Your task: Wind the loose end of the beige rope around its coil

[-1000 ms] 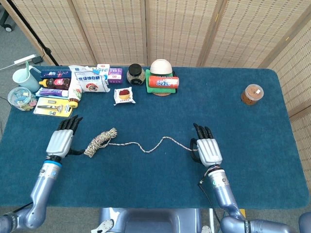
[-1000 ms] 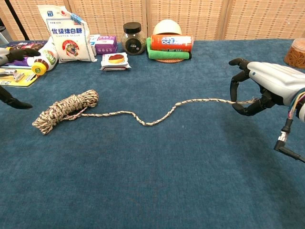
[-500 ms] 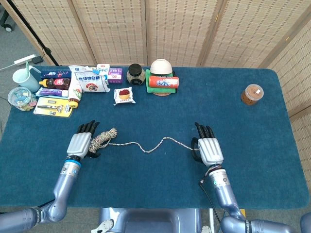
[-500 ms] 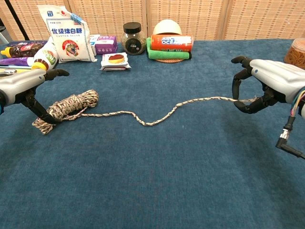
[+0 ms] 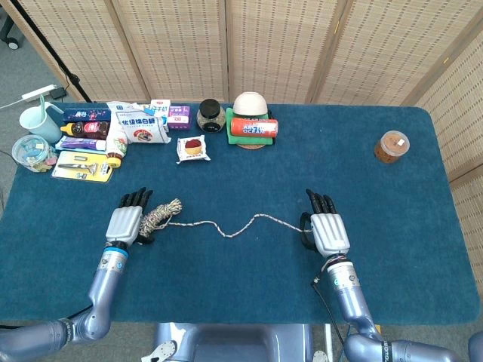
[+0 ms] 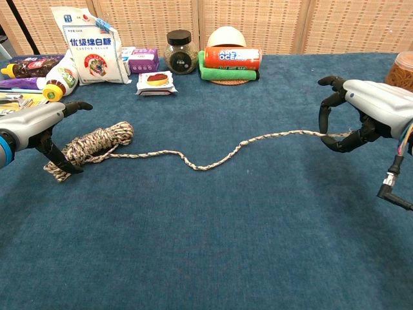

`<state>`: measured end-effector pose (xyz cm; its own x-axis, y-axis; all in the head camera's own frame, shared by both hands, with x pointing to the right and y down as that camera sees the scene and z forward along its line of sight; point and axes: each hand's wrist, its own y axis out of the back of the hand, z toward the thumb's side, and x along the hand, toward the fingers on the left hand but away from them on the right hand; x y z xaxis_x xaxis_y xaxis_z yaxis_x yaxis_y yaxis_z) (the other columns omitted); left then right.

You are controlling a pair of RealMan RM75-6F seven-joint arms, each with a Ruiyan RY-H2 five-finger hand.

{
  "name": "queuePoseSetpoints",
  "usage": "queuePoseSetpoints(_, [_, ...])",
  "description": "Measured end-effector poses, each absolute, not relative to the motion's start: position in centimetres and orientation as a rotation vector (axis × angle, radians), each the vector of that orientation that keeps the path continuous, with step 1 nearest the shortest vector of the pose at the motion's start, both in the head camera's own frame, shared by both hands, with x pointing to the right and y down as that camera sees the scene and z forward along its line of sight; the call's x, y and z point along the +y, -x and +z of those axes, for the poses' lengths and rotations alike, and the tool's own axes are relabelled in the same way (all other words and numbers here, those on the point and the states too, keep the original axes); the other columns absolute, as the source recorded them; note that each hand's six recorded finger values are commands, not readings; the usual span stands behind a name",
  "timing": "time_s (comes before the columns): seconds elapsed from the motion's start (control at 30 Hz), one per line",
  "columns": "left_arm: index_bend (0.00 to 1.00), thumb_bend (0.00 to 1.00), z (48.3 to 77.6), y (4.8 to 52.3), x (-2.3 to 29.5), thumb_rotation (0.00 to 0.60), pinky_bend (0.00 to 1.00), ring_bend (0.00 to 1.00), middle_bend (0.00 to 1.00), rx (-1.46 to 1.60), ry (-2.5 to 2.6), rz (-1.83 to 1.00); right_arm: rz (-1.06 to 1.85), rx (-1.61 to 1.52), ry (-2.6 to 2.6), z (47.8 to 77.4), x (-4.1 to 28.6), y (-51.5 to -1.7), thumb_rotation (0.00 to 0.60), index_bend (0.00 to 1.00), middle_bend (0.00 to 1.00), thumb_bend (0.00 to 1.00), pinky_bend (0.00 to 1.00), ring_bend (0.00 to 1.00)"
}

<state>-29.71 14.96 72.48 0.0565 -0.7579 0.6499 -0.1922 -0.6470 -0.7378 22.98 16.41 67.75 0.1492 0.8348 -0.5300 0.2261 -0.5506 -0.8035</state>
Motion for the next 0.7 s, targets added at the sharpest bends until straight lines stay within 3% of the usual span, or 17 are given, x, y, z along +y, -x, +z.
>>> queuePoseSetpoints(0.33, [0.01,0.14,73.4,30.4,15.2,0.600,0.29,0.03,0.00,0.916,1.837,-1.672,1.423,-1.019,1.873,67.8,16.2,-23.2,0.600,0.61,0.00,0.46,0.00,0.00])
queuePoseSetpoints(0.47, [0.17,0.19,73.4,30.8,14.8,0.600,0.37,0.18,0.09,0.923,1.811,-1.671,1.422,-1.018,1.875,67.8,16.2,-23.2,0.600,0.61,0.00,0.46,0.00,0.00])
queuePoseSetpoints(0.7, [0.37,0.22,73.2,30.8,14.2,0.600,0.47,0.30,0.24,0.929,1.767,-1.636,1.423,-1.017,1.876,67.9,16.3,-23.1,0.600,0.61,0.00,0.46,0.00,0.00])
